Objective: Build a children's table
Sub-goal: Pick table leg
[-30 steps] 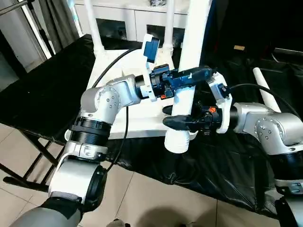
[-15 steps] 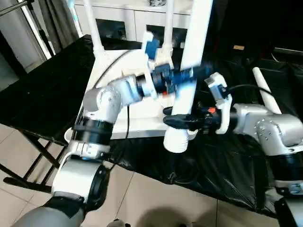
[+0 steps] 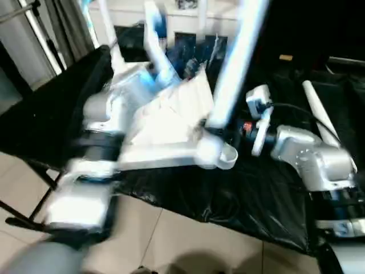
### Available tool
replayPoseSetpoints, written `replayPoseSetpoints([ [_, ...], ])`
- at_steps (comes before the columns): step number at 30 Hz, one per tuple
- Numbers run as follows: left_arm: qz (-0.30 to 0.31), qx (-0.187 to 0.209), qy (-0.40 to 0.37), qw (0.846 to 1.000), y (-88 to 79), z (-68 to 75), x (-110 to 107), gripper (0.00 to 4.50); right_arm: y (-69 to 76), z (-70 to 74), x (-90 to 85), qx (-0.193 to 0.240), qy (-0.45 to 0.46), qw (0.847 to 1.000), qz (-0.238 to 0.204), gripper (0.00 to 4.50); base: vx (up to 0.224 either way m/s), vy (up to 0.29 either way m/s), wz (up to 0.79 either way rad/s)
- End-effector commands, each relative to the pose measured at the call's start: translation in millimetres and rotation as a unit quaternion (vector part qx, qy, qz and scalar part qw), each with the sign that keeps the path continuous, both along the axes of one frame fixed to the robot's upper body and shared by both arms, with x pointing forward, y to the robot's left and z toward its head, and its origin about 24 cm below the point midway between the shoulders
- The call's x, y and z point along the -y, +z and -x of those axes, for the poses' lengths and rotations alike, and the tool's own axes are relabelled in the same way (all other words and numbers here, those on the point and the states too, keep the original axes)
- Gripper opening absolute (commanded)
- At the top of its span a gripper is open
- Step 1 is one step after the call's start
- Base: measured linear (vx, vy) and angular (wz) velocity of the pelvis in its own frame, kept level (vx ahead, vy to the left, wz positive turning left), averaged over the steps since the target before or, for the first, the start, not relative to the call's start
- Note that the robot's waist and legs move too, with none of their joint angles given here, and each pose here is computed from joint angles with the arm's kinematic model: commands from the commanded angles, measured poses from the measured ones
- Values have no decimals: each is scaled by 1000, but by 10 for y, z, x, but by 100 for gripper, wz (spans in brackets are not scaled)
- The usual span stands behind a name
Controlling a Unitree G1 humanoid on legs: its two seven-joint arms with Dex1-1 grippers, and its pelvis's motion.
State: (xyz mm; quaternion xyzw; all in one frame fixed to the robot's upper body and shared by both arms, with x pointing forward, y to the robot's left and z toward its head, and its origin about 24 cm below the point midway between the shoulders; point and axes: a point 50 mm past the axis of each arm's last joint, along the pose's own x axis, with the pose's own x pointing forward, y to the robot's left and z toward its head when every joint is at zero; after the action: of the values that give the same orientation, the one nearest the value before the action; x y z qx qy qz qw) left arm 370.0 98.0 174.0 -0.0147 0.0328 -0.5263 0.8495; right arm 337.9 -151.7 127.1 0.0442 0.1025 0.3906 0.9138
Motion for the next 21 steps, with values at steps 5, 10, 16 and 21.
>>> replayPoseSetpoints([
  [5,-110,4,-38,993,-310,52,-11,300,14,-59,44,43,-85,995,27,189,0,0,0],
  [10,-192,-29,-74,978,-736,134,-70,300,-27,-87,116,71,-179,981,32,189,0,0,0],
  [16,-221,-37,-88,971,-901,168,-95,251,-26,-92,113,89,-206,974,16,189,0,0,0],
  [21,-255,-39,-80,963,-1079,183,-173,202,-83,-20,56,71,-187,980,0,189,0,0,0],
])
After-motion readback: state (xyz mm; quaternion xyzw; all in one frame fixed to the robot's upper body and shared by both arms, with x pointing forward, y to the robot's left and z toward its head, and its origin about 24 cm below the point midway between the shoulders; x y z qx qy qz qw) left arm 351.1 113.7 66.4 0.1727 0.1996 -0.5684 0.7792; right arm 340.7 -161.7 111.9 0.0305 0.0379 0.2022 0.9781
